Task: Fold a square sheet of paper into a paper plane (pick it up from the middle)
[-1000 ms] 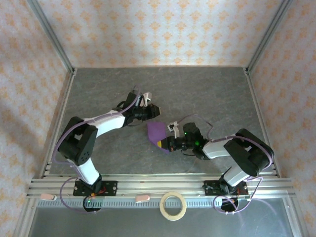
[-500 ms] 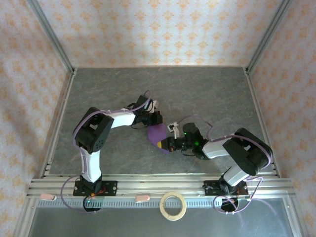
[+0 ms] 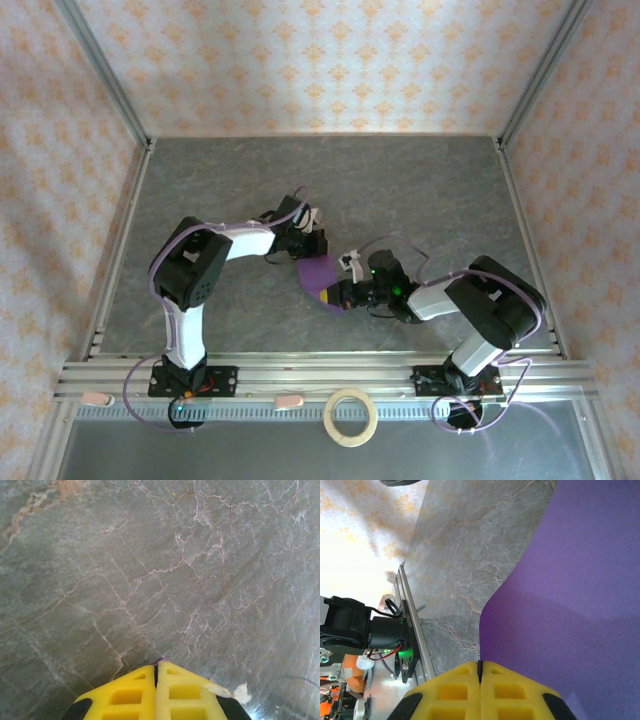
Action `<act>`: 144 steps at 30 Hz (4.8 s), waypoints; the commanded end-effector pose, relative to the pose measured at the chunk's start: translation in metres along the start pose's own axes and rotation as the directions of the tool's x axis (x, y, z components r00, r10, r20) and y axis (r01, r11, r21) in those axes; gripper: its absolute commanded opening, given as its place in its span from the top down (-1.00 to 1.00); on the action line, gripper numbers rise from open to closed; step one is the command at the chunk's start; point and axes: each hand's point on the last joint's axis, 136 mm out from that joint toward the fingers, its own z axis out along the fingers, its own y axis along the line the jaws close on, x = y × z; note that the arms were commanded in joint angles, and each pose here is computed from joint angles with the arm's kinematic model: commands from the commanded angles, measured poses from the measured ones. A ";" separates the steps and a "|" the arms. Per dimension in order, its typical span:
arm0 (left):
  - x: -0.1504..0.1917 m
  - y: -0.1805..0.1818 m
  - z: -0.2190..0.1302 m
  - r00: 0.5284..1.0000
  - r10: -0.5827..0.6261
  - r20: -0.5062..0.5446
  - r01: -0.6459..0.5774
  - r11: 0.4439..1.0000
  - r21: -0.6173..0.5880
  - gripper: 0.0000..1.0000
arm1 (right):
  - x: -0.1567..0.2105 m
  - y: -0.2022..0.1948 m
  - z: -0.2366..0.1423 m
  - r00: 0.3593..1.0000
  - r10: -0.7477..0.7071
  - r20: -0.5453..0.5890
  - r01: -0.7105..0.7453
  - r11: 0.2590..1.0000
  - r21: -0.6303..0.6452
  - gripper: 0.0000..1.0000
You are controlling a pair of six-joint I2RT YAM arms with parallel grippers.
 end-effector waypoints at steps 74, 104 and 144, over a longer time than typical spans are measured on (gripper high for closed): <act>0.028 0.035 0.019 0.981 0.146 -0.130 -0.162 0.979 -0.124 1.00 | -0.044 -0.064 -0.006 1.000 0.000 0.011 -0.002 0.975 0.221 1.00; 0.027 0.035 0.020 0.982 0.140 -0.129 -0.156 0.980 -0.124 1.00 | -0.042 -0.066 -0.011 1.000 -0.001 0.008 -0.001 0.968 0.251 1.00; -0.006 0.008 0.009 0.988 0.148 -0.037 -0.151 0.984 -0.096 0.91 | -0.024 -0.085 -0.009 0.999 0.044 -0.022 -0.036 0.957 0.286 1.00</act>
